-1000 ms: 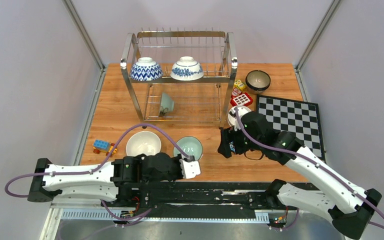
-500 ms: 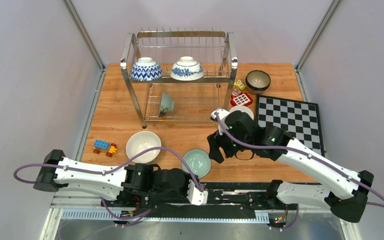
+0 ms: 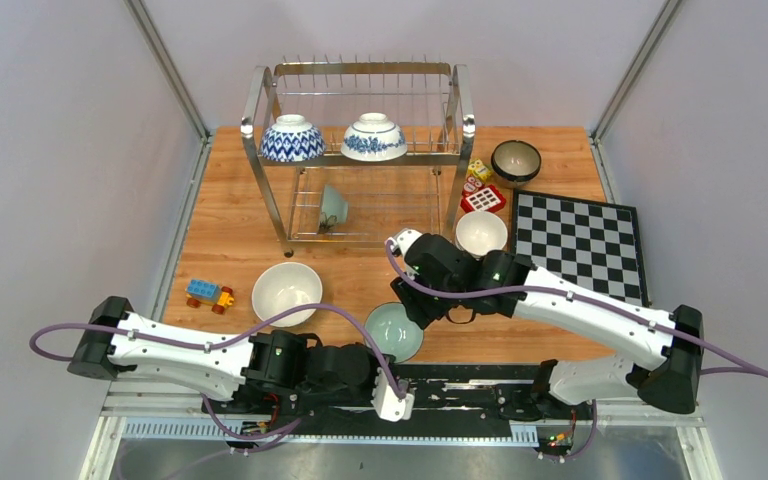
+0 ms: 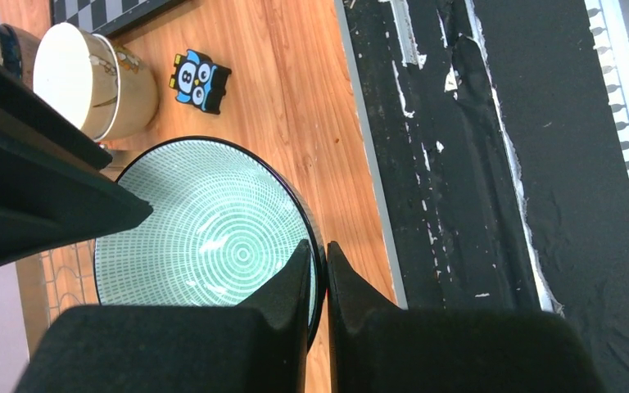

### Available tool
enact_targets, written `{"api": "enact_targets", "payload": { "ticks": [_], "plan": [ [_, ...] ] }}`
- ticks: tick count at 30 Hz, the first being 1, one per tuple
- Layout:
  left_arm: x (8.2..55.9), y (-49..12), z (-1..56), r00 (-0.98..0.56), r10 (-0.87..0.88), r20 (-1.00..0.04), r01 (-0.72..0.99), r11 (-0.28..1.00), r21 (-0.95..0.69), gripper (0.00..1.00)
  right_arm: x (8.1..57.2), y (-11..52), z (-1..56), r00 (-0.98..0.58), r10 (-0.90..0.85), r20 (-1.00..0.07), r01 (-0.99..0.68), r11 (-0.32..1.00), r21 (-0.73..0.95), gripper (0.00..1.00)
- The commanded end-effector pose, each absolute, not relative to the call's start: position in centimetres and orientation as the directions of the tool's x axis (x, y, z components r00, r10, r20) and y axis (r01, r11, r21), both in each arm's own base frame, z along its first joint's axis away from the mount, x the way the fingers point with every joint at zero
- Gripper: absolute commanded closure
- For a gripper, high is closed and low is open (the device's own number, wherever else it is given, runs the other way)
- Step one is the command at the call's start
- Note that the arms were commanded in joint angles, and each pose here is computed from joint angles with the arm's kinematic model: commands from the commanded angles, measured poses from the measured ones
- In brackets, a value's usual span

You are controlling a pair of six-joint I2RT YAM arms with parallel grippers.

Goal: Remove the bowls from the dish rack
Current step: Place the bowl at the center of the board.

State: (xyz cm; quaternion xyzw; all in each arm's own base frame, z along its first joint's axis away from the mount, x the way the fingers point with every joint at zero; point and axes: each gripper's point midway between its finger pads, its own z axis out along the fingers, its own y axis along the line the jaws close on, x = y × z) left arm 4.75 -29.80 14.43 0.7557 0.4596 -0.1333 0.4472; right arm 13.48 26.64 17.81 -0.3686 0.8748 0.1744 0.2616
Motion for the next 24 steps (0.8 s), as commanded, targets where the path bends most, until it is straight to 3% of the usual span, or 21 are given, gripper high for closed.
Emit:
{"api": "enact_targets", "payload": {
  "ticks": [1,7,15,24],
  "plan": [
    [4.7,-30.4,15.4,0.560,0.549,-0.621,0.798,-0.154,0.583,1.00,13.5,27.0,18.3,-0.585,-0.560,-0.587,-0.733,0.675,0.085,0.46],
    [4.6,-30.5,15.6,0.549,0.544,-0.634,0.804,-0.139,0.577,1.00,12.9,27.1,16.7,-0.592,-0.582,-0.558,-0.733,0.676,0.072,0.50],
    [4.5,-30.7,15.7,0.540,0.535,-0.650,0.811,-0.126,0.571,1.00,12.2,27.4,15.7,-0.603,-0.587,-0.541,-0.730,0.679,0.077,0.66],
    [4.5,-30.9,15.7,0.503,0.526,-0.686,0.833,-0.085,0.547,1.00,12.1,27.3,15.4,-0.612,-0.577,-0.541,-0.718,0.692,0.074,0.97]
  ]
}}
